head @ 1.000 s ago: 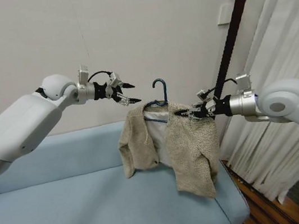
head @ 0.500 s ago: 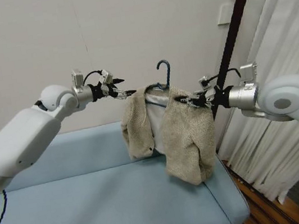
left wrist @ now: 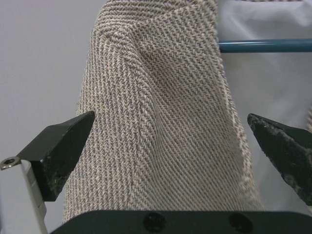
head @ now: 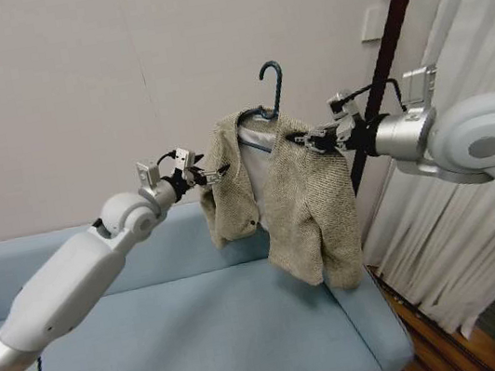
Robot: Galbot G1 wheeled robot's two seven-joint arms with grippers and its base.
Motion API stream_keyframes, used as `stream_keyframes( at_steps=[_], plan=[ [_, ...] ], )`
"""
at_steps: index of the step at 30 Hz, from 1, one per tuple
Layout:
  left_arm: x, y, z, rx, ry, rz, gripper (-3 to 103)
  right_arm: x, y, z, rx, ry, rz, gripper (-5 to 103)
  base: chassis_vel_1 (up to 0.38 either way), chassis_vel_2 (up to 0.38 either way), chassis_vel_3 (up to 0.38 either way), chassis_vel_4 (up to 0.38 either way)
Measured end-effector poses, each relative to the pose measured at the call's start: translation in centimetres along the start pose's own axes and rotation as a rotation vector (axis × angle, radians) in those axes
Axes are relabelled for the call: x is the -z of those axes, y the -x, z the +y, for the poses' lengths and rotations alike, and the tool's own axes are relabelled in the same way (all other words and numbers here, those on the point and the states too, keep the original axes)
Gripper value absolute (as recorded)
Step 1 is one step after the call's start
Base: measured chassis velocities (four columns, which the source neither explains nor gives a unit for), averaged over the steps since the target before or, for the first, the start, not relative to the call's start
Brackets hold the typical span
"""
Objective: Pick up the clothes from the sofa and hang them on the clothes hanger.
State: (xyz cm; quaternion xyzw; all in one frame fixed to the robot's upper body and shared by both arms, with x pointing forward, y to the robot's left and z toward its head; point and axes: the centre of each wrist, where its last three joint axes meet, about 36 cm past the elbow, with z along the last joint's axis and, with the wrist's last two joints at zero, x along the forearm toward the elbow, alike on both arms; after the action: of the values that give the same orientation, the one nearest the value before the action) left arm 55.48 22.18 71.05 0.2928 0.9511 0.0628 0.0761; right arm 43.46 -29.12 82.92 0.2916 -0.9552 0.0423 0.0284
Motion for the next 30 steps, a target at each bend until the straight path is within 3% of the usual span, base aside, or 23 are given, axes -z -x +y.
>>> stream_keyframes(
  at_steps=[3,13,19,24,30],
  plan=[
    [-0.8,1.2,-1.2,0.053,-0.024,0.003,100,0.2,0.3,0.4,0.02,0.002,-0.013,10,0.0,0.0,0.0,0.0],
    [-1.1,1.7,-5.6,0.066,-0.039,0.021,100,1.0,-0.6,0.5,0.024,-0.011,-0.036,10,0.0,0.0,0.0,0.0],
    [-1.1,1.7,-6.3,0.071,-0.036,0.031,100,0.9,-1.0,0.4,0.021,-0.014,-0.031,10,0.0,0.0,0.0,0.0],
    [0.0,0.5,-8.0,0.036,-0.022,0.021,100,0.8,-0.9,0.0,0.016,-0.009,-0.021,10,0.0,0.0,0.0,0.0],
    [0.1,0.4,-8.1,0.045,-0.031,0.025,100,0.5,-0.4,0.0,0.027,-0.008,-0.014,10,0.0,0.0,0.0,0.0]
  ],
)
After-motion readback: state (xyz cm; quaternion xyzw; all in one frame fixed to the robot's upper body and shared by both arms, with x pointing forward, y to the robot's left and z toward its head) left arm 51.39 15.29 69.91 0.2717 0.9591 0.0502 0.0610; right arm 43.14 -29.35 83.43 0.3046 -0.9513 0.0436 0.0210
